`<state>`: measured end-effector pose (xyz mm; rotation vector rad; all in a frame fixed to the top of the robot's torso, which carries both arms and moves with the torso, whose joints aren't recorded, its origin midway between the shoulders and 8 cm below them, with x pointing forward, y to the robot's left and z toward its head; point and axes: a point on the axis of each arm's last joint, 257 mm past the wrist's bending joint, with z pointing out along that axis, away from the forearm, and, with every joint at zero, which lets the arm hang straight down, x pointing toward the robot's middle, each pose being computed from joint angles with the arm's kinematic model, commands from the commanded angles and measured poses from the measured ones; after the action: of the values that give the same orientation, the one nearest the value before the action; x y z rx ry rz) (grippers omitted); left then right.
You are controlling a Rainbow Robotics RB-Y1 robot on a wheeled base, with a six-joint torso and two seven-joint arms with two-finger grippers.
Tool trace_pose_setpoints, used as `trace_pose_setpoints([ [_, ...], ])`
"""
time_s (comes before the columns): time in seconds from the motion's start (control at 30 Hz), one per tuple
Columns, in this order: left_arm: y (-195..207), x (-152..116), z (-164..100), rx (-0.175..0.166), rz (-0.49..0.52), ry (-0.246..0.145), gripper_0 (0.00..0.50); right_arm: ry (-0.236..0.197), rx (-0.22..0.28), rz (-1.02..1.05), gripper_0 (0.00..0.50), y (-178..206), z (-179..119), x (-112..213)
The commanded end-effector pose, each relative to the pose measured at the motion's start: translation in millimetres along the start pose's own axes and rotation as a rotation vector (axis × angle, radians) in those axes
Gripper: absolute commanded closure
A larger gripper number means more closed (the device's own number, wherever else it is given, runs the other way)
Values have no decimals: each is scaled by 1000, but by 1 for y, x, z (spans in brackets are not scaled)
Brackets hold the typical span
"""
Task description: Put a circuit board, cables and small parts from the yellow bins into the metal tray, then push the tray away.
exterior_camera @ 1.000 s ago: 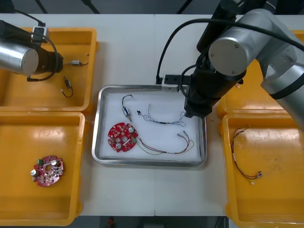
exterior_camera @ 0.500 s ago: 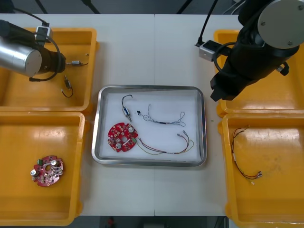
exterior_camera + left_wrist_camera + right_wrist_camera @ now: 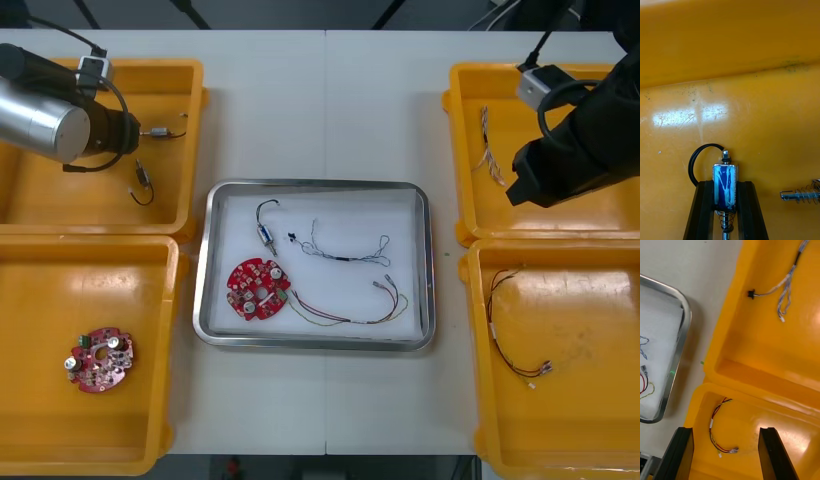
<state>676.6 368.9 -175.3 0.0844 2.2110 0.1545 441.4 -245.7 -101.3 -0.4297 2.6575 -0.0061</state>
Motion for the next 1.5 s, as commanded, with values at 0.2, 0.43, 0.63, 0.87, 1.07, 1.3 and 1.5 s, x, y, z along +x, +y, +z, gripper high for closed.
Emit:
trace_pose_setpoints([
  [0.2, -4, -24, -9, 7, 114, -25, 500, -32, 56, 282, 0, -47, -19, 39],
  [0.43, 7, -43, -45, 23, 65, 27, 500, -41, 81, 376, 0, -70, -23, 77],
  [0.63, 11, -51, -80, 50, 17, 91, 500, -29, 101, 439, 0, -85, -23, 105],
  [0.87, 23, -51, -127, 52, -12, 183, 500, -5, 140, 481, 0, -99, -19, 126],
  [1.07, 30, -47, -162, 44, -36, 251, 500, 4, 160, 492, 0, -106, -16, 132],
  [1.3, 16, -45, -202, 31, -143, 309, 500, 8, 158, 493, 0, -106, -15, 133],
  [1.5, 0, -47, -225, 30, -259, 346, 500, 8, 155, 491, 0, -105, -15, 133],
])
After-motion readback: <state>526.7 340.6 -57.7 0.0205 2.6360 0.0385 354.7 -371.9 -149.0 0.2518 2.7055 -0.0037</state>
